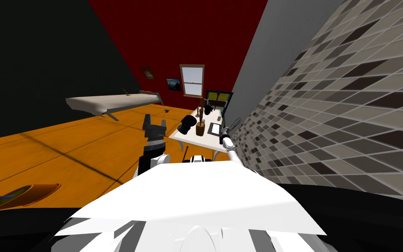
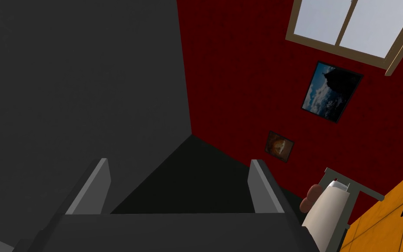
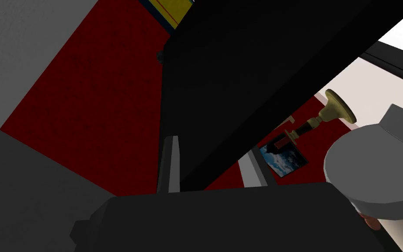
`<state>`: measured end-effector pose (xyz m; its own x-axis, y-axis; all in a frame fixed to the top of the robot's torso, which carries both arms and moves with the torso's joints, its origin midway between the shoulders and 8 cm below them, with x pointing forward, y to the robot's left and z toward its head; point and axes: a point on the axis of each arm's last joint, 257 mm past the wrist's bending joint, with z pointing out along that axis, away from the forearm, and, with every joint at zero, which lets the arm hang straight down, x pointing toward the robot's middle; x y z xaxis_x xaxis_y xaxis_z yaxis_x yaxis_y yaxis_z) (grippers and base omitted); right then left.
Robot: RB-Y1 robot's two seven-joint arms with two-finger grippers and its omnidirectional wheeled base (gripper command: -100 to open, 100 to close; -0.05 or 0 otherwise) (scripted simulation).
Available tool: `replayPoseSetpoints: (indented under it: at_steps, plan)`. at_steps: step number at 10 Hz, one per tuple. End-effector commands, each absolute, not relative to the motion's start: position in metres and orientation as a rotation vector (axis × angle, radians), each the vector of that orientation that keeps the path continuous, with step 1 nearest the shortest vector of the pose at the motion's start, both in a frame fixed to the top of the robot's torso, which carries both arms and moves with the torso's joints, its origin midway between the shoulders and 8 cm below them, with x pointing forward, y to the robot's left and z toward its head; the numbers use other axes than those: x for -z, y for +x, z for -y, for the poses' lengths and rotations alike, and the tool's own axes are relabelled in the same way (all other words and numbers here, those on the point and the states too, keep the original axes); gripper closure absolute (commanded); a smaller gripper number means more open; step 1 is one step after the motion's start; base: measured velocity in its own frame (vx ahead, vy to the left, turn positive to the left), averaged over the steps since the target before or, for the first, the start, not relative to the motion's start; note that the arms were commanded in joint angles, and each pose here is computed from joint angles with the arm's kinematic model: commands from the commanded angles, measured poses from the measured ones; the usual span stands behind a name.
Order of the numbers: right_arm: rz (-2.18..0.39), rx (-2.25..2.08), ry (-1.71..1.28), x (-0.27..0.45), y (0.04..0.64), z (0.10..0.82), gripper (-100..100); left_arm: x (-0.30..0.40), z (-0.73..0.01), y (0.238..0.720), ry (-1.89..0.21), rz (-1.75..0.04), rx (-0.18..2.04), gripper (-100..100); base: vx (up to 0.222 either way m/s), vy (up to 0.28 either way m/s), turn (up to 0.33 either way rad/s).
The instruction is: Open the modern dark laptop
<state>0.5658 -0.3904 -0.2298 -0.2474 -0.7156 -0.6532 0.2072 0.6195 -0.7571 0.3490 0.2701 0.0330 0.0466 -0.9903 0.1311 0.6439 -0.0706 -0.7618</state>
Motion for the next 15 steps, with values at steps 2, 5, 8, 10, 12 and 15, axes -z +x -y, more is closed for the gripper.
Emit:
replayPoseSetpoints:
  at_steps: [2,5,8,10,12,15]
  plan:
    - [-1.599,0.924,-0.436,0.233,0.563,0.403,100,-0.033,-0.270,0.349,-0.794,-0.570,1.472,0,-0.022,0.018,-0.023]
    - [-1.586,1.010,-0.533,0.235,0.557,0.416,100,-0.033,-0.270,0.349,-0.794,-0.570,1.472,0,0.027,0.063,-0.010]
    - [-1.566,1.096,-0.636,0.235,0.552,0.427,100,-0.033,-0.270,0.349,-0.794,-0.570,1.472,0,0.076,0.109,-0.002]
    - [-1.559,1.124,-0.670,0.236,0.551,0.431,100,-0.033,-0.270,0.349,-0.794,-0.570,1.472,0,-0.005,0.033,-0.024]
    - [-1.551,1.152,-0.705,0.236,0.549,0.435,100,-0.033,-0.270,0.349,-0.794,-0.570,1.472,0,0.002,0.012,0.005]
    - [-1.551,1.152,-0.705,0.236,0.549,0.435,100,-0.033,-0.270,0.349,-0.794,-0.570,1.472,0,0.005,0.009,0.016]
